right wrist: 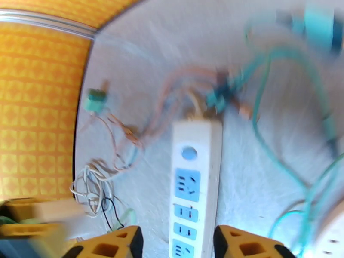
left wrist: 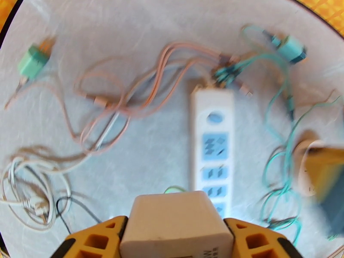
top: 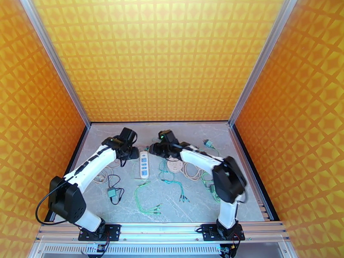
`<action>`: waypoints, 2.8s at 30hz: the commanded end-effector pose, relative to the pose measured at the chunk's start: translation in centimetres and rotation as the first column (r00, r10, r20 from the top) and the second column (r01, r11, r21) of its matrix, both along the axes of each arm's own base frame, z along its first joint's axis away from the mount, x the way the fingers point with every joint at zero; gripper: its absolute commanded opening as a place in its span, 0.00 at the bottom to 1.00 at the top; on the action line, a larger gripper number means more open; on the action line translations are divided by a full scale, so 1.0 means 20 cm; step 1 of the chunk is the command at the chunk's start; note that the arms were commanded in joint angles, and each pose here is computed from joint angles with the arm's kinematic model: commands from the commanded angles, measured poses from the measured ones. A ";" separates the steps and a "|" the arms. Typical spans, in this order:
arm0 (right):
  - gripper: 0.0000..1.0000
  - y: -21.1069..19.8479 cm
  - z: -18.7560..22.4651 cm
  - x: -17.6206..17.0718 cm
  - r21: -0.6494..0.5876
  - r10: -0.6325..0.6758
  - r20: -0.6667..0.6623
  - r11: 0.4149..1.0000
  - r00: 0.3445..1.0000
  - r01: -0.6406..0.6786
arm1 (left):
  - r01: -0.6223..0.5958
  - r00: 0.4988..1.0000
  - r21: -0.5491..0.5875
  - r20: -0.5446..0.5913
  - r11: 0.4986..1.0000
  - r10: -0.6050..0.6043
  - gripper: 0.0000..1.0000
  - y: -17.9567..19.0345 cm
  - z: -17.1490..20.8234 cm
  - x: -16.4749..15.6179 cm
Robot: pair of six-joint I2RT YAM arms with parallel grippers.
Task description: Pull the plug off the socket
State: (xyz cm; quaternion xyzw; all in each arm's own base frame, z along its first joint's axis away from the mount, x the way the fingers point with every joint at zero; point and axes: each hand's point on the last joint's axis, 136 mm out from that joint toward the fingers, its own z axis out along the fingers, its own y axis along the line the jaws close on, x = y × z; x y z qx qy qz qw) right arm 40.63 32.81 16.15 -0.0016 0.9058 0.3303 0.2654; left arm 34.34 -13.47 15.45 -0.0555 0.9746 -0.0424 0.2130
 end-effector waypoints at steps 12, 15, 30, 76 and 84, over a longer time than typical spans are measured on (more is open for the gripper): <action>0.67 -0.48 0.13 -0.06 -0.235 -0.151 0.190 0.952 0.970 0.194 | -0.055 0.991 0.064 -0.122 0.996 0.063 0.40 0.15 -0.32 -0.25; 0.67 -0.50 0.11 -0.09 -0.240 -0.151 0.179 0.952 0.972 0.192 | -0.071 0.985 0.109 -0.147 0.992 0.086 0.40 0.18 -0.38 -0.26; 0.67 -0.52 0.05 -0.15 -0.248 -0.147 0.141 0.952 0.979 0.179 | 0.017 0.935 0.310 -0.341 0.951 0.094 0.44 0.23 -0.56 -0.17; 0.98 -1.42 0.25 -0.27 -0.595 -0.240 0.655 0.421 0.716 0.685 | -0.307 0.719 0.090 0.675 0.948 0.168 0.99 0.68 0.46 -0.04; 0.99 -1.73 0.01 -0.26 -0.623 -0.302 0.650 0.312 0.697 0.717 | -0.432 0.757 0.177 0.605 0.884 0.248 0.99 0.95 0.08 -0.04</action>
